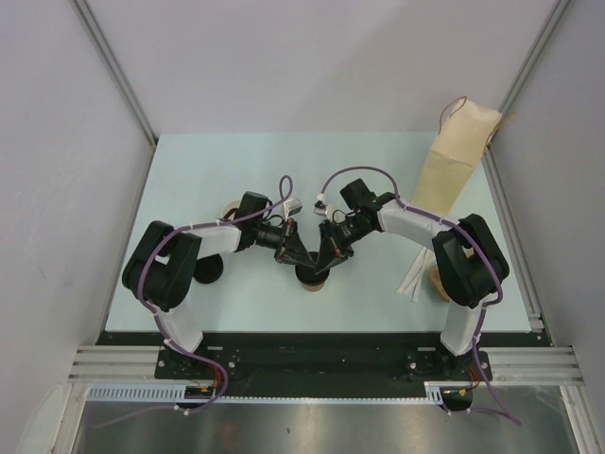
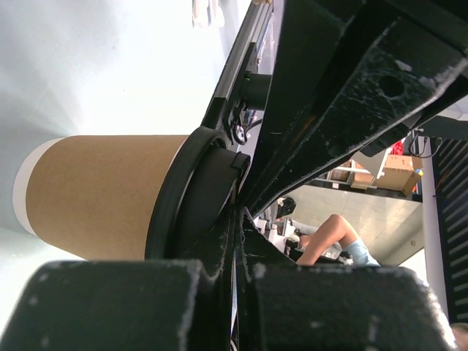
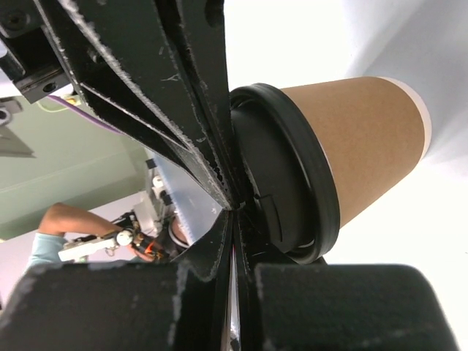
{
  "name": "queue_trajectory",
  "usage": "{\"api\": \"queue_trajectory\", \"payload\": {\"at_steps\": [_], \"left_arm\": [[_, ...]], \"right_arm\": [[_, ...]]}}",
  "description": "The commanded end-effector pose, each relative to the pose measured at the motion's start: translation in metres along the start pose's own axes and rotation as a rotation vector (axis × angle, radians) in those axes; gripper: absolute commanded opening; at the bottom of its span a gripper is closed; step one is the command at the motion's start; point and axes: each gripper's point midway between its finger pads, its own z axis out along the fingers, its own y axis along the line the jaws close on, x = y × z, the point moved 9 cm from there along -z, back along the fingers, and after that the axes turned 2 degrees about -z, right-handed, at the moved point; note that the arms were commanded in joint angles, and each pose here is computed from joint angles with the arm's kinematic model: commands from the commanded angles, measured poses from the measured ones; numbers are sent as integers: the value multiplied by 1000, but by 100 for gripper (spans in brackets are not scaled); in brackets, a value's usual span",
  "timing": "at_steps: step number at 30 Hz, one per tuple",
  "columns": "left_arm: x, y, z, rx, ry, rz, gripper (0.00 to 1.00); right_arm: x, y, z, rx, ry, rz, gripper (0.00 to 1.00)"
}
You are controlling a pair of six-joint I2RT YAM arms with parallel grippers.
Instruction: Pack the takeout coffee
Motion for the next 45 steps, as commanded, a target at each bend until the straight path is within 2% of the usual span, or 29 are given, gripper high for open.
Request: {"api": "queue_trajectory", "payload": {"at_steps": [1, 4, 11, 18, 23, 45], "left_arm": [[-2, 50, 7, -294, -114, 6, 0], [-4, 39, 6, -257, -119, 43, 0], [-5, -24, 2, -60, -123, 198, 0], [7, -70, -13, 8, -143, 341, 0], [29, -69, -18, 4, -146, 342, 0], [28, -16, 3, -194, -72, 200, 0]], "right_arm": [[-1, -41, 17, 203, -1, 17, 3], [0, -33, 16, 179, -1, -9, 4], [-3, 11, -4, 20, -58, -121, 5], [-8, 48, -33, -95, -147, -198, 6], [-19, 50, -44, -70, -234, -208, 8], [-36, -7, -8, -25, -188, -79, 7]]}}
